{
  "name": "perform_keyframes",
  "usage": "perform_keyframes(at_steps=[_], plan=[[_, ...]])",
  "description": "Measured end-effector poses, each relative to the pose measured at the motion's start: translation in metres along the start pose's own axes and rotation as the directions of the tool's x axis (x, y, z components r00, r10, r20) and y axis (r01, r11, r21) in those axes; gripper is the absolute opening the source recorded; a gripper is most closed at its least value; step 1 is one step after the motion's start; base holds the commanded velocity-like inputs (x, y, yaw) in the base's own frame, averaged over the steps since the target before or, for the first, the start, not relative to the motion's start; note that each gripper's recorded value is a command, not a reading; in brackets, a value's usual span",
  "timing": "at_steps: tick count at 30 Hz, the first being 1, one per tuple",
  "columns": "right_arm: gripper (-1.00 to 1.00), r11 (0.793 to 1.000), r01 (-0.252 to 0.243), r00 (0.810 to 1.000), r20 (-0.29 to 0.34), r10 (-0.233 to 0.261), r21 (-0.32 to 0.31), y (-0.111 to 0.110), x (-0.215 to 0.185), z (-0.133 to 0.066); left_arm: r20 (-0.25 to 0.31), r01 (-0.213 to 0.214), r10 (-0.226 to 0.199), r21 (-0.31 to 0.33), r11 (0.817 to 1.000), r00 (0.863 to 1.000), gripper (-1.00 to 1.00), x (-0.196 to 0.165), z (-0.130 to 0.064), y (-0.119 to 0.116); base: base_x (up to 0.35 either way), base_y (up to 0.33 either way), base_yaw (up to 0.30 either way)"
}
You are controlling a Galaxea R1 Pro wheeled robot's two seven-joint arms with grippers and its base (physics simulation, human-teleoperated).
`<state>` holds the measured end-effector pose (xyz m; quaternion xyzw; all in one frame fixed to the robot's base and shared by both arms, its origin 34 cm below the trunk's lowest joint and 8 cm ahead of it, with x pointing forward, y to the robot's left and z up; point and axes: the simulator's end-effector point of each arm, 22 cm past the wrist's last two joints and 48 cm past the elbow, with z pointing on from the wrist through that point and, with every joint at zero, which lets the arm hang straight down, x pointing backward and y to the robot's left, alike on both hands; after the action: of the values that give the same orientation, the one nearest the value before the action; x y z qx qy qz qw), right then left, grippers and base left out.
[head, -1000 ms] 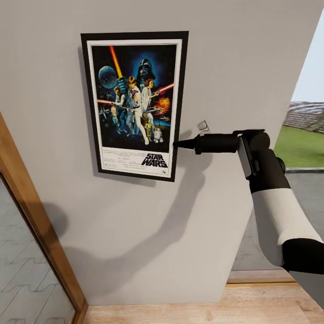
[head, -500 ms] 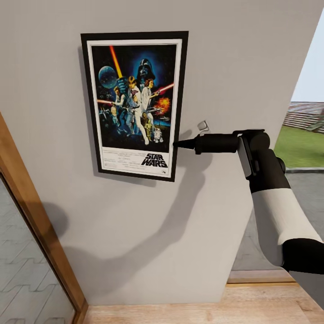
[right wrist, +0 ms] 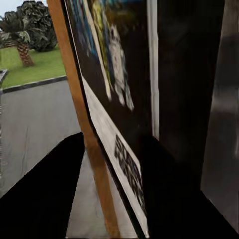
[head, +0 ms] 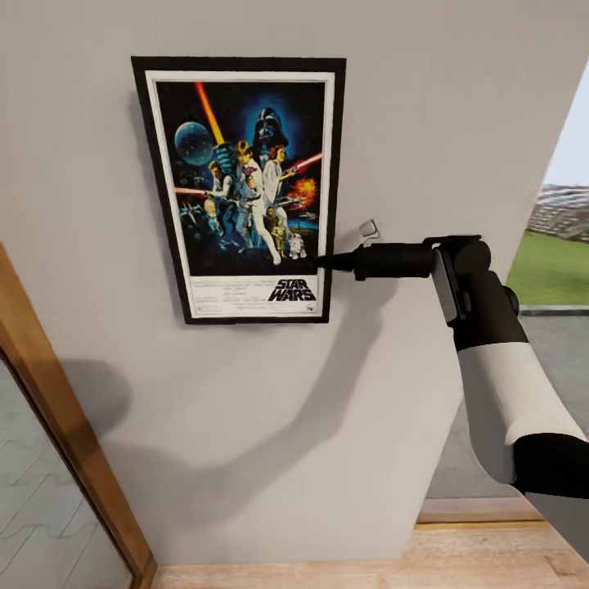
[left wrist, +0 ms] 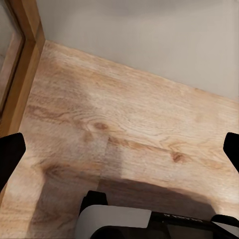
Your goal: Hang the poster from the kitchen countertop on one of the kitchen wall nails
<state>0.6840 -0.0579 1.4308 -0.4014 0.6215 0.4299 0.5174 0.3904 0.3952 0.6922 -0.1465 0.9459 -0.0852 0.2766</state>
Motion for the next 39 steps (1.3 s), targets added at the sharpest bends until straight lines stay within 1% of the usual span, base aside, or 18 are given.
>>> perform_keyframes(at_steps=[2, 6, 14, 17, 18, 20, 22, 30, 31, 33, 34, 37, 38, 39], plan=[[1.0, 1.0, 0.0, 1.0, 0.0, 0.0, 0.0, 0.0, 0.0, 0.0, 0.0, 0.0, 0.0, 0.0, 1.0, 1.0, 1.0, 0.0, 0.0, 0.0, 0.024, 0.0, 0.0], [1.0, 0.999, -0.023, 1.0, 0.004, 0.023, -0.022, 0.005, -0.001, 0.0, 0.0, 0.0, 0.0, 0.0, 1.0, 1.0, 1.0, 0.0, 0.0, 0.0, 0.007, 0.0, 0.0], [1.0, 0.996, -0.015, 1.0, 0.005, 0.015, -0.088, 0.02, -0.002, -0.002, 0.001, 0.0, 0.0, 0.0, 1.0, 1.0, 1.0, 0.0, 0.0, 0.0, 0.001, 0.0, 0.0], [1.0, 0.996, -0.015, 1.0, 0.006, 0.015, -0.088, 0.02, -0.002, -0.001, 0.001, 0.0, 0.0, 0.0, 1.0, 1.0, 1.0, 0.0, 0.0, 0.0, -0.072, 0.0, 0.0], [1.0, 0.997, -0.015, 1.0, 0.008, 0.015, -0.077, 0.018, -0.003, -0.001, 0.001, -0.001, 0.001, 0.0, 1.0, 1.0, 1.0, 0.0, 0.0, 0.0, -0.216, 0.0, 0.0], [1.0, 1.0, -0.017, 1.0, 0.008, 0.017, -0.02, 0.005, -0.002, 0.0, 0.002, -0.002, 0.002, 0.0, 1.0, 1.0, 1.0, 0.0, 0.0, 0.0, -0.158, -0.011, 0.0], [1.0, 1.0, -0.005, 1.0, 0.003, 0.005, -0.005, 0.001, -0.001, 0.0, 0.002, -0.002, 0.002, 0.0, 1.0, 1.0, 1.0, -0.001, 0.0, 0.0, -0.086, -0.005, 0.0], [1.0, 1.0, -0.005, 1.0, -0.001, 0.005, -0.003, 0.0, 0.003, 0.0, 0.002, -0.002, 0.002, 0.0, 1.0, 1.0, 1.0, 0.0, 0.0, 0.0, -0.187, -0.001, 0.0], [1.0, 0.999, -0.039, 0.999, -0.012, 0.039, -0.013, -0.002, 0.022, 0.002, 0.0, -0.002, 0.002, -0.002, 1.0, 1.0, 1.0, 0.0, 0.001, 0.001, -0.304, 0.0, 0.0], [1.0, 0.998, -0.059, 0.998, -0.018, 0.058, -0.036, 0.002, 0.033, 0.003, 0.001, -0.002, 0.002, -0.001, 1.0, 1.0, 1.0, 0.0, 0.0, 0.001, -0.255, 0.0, 0.0], [1.0, 0.991, -0.11, 0.994, -0.034, 0.108, -0.075, 0.01, 0.064, 0.004, 0.002, -0.002, 0.002, -0.001, 1.0, 1.0, 1.0, -0.001, 0.0, 0.001, -0.154, 0.0, 0.0], [1.0, 0.986, -0.14, 0.99, -0.045, 0.137, -0.086, 0.018, 0.091, 0.004, 0.006, -0.003, 0.003, 0.001, 1.0, 1.0, 1.0, -0.002, 0.0, 0.0, -0.073, 0.0, 0.0], [1.0, 0.983, -0.157, 0.987, -0.053, 0.153, -0.096, 0.03, 0.131, 0.004, 0.008, -0.003, 0.003, 0.002, 1.0, 1.0, 1.0, -0.003, -0.001, -0.001, -0.013, 0.0, 0.0], [1.0, 0.97, -0.224, 0.973, -0.077, 0.217, -0.095, 0.035, 0.175, 0.005, 0.008, -0.003, 0.003, 0.002, 1.0, 1.0, 1.0, -0.003, 0.0, -0.001, -0.008, 0.0, 0.0]])
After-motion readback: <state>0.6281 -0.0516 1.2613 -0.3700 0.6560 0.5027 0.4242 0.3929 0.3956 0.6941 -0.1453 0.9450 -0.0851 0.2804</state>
